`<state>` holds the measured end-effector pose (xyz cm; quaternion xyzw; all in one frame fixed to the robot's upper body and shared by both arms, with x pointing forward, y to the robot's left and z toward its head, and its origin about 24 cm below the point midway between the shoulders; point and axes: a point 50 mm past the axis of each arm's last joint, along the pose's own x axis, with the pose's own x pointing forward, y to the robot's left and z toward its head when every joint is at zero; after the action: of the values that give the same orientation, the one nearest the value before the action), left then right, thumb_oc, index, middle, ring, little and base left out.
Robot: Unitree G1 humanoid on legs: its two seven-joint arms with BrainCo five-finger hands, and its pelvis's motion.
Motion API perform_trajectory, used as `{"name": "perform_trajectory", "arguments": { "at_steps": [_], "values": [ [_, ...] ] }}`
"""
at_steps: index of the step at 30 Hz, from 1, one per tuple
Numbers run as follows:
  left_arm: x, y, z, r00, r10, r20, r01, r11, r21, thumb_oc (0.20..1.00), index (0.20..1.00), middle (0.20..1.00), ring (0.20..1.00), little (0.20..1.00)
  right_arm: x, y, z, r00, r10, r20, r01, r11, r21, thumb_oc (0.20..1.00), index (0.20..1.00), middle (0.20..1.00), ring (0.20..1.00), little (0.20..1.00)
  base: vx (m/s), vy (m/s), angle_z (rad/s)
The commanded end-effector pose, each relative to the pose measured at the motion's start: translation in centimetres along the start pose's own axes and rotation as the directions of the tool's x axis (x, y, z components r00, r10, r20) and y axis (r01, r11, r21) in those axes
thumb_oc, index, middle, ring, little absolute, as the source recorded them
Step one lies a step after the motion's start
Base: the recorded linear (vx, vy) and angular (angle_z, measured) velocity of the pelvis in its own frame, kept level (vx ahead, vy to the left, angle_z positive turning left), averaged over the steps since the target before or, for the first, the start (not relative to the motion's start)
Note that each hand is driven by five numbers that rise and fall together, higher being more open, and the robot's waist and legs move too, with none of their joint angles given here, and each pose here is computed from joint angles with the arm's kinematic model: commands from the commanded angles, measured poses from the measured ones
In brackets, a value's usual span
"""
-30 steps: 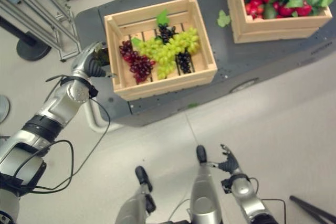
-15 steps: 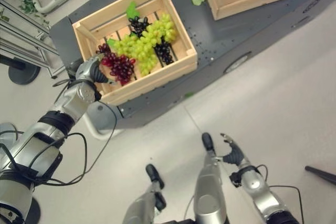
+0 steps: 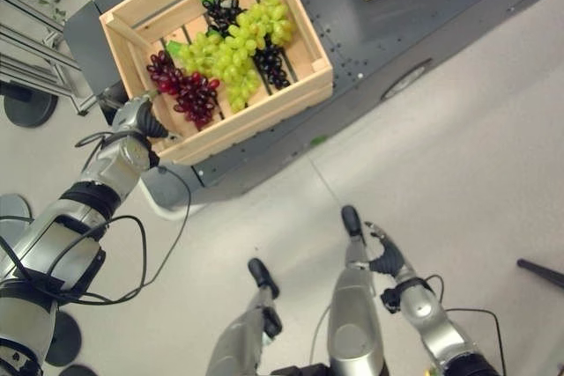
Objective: Pick up the fruits from the basket on one side to the basket on the other side
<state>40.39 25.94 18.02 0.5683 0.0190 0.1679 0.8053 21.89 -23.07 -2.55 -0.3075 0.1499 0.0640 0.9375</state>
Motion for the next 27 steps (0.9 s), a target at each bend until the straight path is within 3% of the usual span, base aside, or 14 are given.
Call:
{"name": "perform_trajectory", "arguments": {
  "at_steps": [1, 13, 18, 27],
  "values": [
    [1.3, 6.1, -2.1, 0.977, 0.187, -0.102, -0.187, 0.982, 0.005, 1.000, 1.000, 1.000, 1.000, 1.000, 0.1, 1.4, 1.0, 0.998, 0.006, 0.061, -0.010, 0.998, 0.064, 1.000, 1.000, 1.000, 1.000, 1.000, 0.04, -0.034, -0.06],
    [0.8, 4.4, -1.9, 0.984, 0.158, -0.080, -0.164, 0.984, -0.076, 1.000, 1.000, 1.000, 1.000, 1.000, 1.3, 0.9, 2.2, 0.995, -0.002, 0.095, -0.003, 0.999, 0.052, 1.000, 1.000, 1.000, 1.000, 1.000, 0.03, -0.061, -0.04],
    [0.7, 4.8, -2.6, 0.983, 0.170, -0.072, -0.177, 0.979, -0.097, 1.000, 1.000, 1.000, 1.000, 1.000, 2.0, -0.3, 2.6, 0.993, -0.057, 0.105, 0.053, 0.998, 0.045, 1.000, 1.000, 1.000, 1.000, 1.000, 0.16, 0.107, 0.16],
    [0.1, 3.7, -3.3, 0.985, 0.158, -0.073, -0.166, 0.979, -0.119, 1.000, 1.000, 1.000, 1.000, 1.000, 2.5, 0.8, 2.7, 0.996, -0.044, 0.073, 0.040, 0.998, 0.056, 1.000, 1.000, 1.000, 1.000, 1.000, 0.14, 0.277, -0.02]
  ]
}}
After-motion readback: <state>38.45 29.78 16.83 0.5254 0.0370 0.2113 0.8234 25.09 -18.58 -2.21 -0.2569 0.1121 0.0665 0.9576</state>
